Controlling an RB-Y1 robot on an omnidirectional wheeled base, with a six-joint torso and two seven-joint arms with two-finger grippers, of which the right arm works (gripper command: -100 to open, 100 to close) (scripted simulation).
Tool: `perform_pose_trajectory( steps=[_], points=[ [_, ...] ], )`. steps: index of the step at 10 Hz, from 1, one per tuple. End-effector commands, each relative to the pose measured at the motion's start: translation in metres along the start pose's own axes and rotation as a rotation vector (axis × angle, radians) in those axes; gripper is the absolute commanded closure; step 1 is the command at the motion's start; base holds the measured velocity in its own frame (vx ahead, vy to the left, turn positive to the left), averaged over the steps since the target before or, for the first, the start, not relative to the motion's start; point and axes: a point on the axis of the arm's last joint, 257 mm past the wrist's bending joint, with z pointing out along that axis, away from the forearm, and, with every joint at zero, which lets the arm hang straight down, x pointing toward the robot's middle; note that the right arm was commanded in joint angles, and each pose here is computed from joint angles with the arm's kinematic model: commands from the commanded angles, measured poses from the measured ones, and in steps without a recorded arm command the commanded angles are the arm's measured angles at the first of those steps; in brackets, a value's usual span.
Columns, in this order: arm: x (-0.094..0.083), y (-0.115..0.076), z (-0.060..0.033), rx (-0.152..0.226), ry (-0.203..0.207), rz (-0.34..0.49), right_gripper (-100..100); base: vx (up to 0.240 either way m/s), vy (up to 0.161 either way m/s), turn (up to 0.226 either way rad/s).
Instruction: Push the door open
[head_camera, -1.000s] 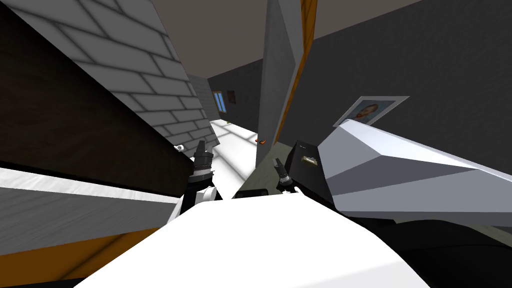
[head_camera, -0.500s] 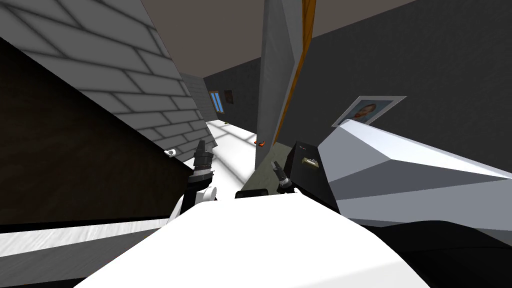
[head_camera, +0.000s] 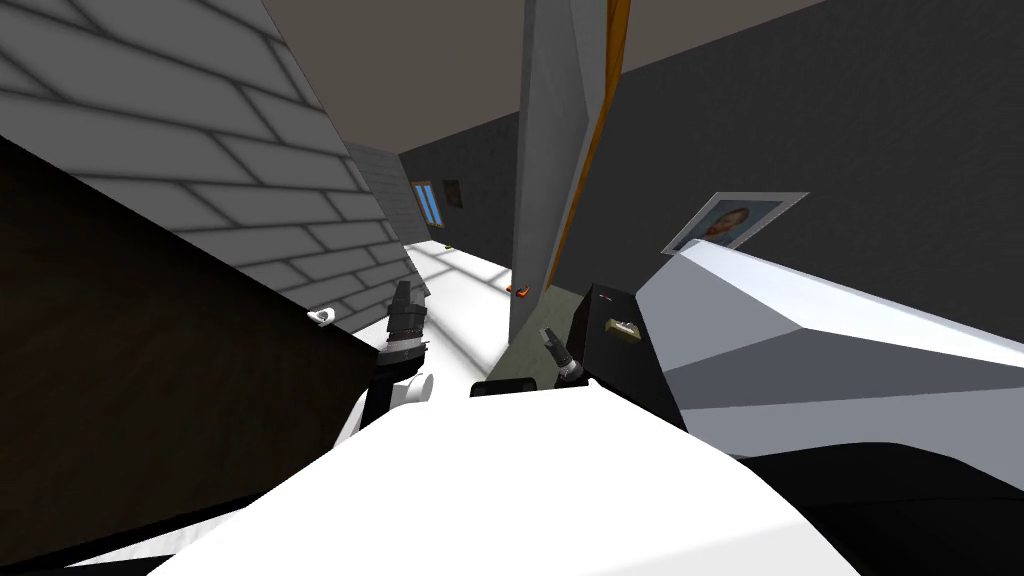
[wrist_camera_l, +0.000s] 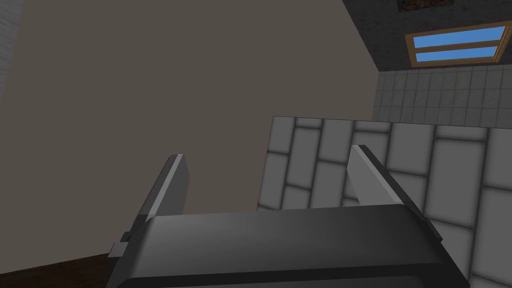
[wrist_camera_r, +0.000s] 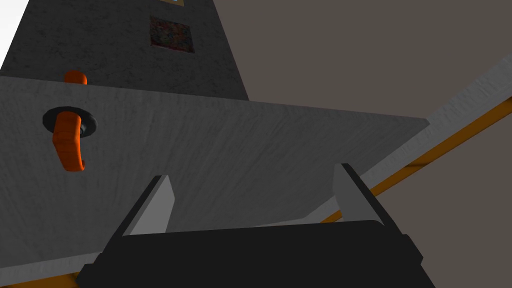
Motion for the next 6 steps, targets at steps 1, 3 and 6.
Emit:
perform_pose_trajectory(
  steps=[1,3,6],
  points=[
    [0.007,-0.004,-0.0059,0.005,0.029,0.013,-100,0.148,0.008,-0.067],
    [0.016,-0.011,-0.0156,0.016,0.071,0.031,-100,0.152,0.002,-0.068],
    [0.028,-0.02,-0.0295,0.031,0.126,0.056,-100,0.12,0.012,-0.049]
  ],
)
